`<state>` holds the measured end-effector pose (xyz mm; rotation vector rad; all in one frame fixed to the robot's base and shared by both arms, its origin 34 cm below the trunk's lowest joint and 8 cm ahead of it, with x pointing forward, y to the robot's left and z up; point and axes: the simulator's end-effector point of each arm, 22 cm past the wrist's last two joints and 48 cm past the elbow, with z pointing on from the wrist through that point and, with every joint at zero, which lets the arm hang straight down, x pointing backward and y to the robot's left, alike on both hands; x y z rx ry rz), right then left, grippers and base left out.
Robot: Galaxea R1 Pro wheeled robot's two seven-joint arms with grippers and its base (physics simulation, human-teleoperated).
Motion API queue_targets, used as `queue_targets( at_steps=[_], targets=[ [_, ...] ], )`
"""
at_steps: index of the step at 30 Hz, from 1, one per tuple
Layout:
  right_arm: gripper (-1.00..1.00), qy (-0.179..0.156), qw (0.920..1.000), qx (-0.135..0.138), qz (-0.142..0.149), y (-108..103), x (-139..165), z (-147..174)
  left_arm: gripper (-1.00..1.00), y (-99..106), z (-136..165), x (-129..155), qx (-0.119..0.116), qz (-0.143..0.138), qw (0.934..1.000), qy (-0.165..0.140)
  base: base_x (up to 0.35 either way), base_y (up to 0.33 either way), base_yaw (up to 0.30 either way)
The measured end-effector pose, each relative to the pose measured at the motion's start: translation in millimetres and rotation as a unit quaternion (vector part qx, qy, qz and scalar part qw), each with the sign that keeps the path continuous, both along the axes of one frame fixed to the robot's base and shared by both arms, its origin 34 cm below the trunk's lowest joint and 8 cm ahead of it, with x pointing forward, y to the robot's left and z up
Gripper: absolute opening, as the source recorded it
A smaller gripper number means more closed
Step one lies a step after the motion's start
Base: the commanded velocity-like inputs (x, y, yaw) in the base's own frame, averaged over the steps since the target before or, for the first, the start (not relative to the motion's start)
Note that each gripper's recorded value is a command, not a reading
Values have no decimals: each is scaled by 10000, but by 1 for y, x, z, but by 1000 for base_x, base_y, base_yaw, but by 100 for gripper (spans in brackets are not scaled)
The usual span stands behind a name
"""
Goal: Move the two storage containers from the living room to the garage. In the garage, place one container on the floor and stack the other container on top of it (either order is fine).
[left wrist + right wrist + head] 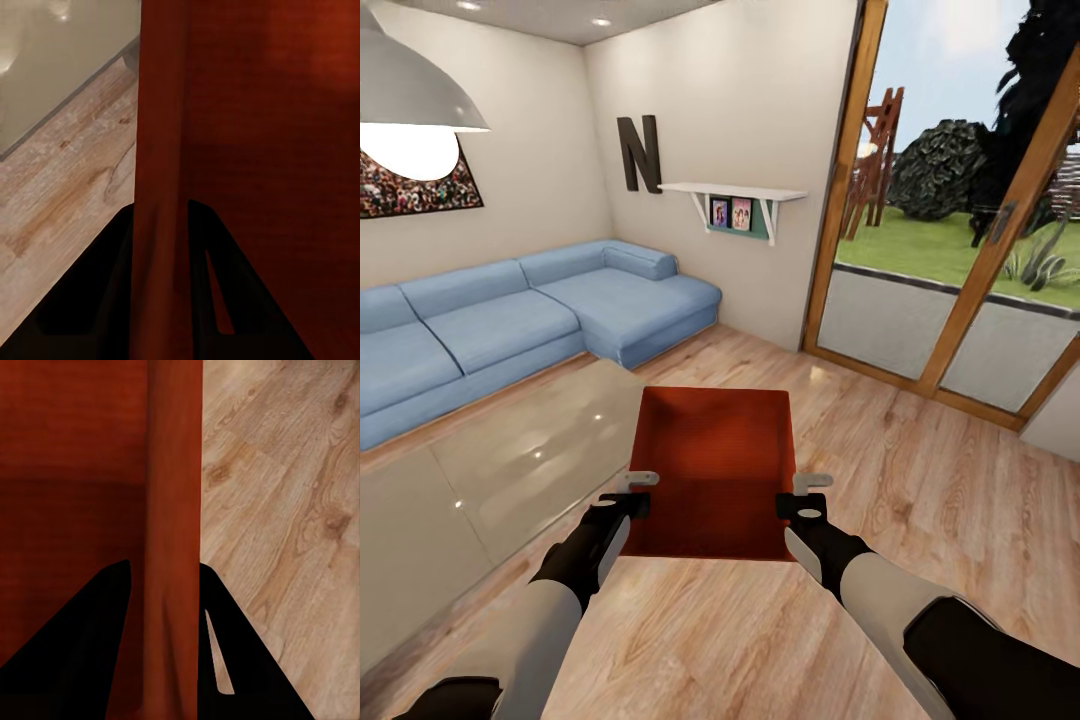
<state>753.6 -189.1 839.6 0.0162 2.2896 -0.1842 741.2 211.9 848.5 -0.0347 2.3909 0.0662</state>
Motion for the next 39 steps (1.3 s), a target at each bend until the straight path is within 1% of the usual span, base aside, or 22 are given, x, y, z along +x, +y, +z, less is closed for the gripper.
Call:
queue_targets(
  at_steps=[28,39],
  targets=[
    [-100,-219,9998,0,-1,0,6,28,-100,0,28,6,0,0,9998,-219,0,0,0],
    [-100,-236,9997,5,-3,0,7,30,-100,0,29,7,3,-1,9997,-233,0,0,0]
  ],
)
